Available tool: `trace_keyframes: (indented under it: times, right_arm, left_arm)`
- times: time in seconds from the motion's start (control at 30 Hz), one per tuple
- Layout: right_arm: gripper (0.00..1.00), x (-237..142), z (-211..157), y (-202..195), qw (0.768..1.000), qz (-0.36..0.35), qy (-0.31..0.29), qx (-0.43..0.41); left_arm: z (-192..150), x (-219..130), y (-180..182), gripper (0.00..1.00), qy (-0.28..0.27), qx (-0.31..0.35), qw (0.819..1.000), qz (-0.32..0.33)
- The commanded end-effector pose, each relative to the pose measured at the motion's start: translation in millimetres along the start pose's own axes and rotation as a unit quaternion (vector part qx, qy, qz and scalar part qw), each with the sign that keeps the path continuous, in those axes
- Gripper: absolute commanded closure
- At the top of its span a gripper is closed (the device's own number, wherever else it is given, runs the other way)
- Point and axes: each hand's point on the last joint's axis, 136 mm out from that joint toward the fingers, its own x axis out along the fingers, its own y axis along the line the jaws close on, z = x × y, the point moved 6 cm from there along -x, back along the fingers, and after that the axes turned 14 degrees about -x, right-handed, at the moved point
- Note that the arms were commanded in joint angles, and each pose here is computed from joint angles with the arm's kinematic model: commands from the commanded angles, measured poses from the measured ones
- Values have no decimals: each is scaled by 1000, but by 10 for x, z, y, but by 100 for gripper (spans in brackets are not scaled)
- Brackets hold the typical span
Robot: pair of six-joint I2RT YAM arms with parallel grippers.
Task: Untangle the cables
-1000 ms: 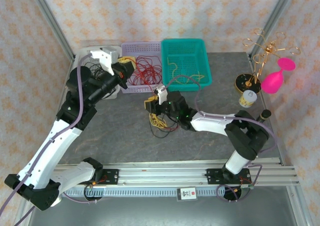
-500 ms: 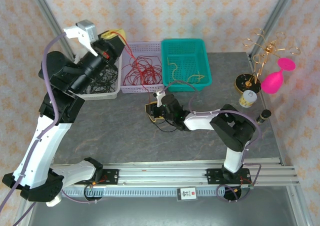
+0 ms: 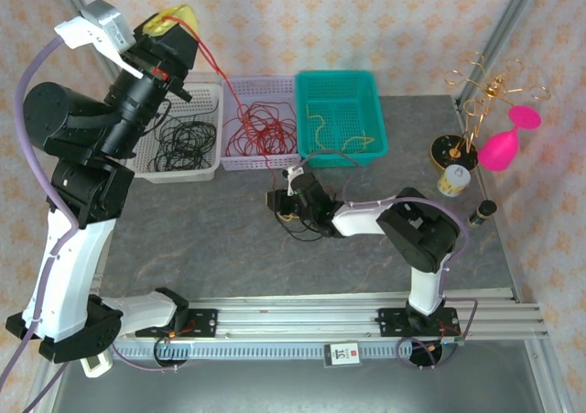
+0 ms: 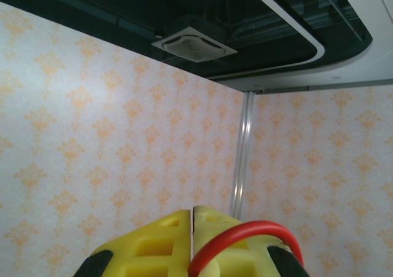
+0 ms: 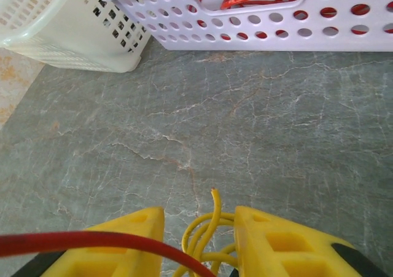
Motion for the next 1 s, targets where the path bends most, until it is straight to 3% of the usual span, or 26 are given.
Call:
trace_keyframes:
  times: [0.0, 0.3, 0.7, 0.97]
  right_arm:
    - [64, 19, -130, -123, 999, -30, 13, 36]
    - [62, 79, -229, -240, 993, -57, 29, 95]
    - [56, -25, -418, -507, 976, -63, 10, 208]
    - [51, -338, 23, -242, 990, -6, -54, 128]
  left_arm:
    - [298, -9, -61, 100, -63, 33, 997, 16]
    - [716, -72, -179, 100, -144, 59, 987, 25]
    - [898, 8, -149, 100, -173, 100, 978, 67]
    - [649, 127, -18, 100, -131, 97, 984, 79]
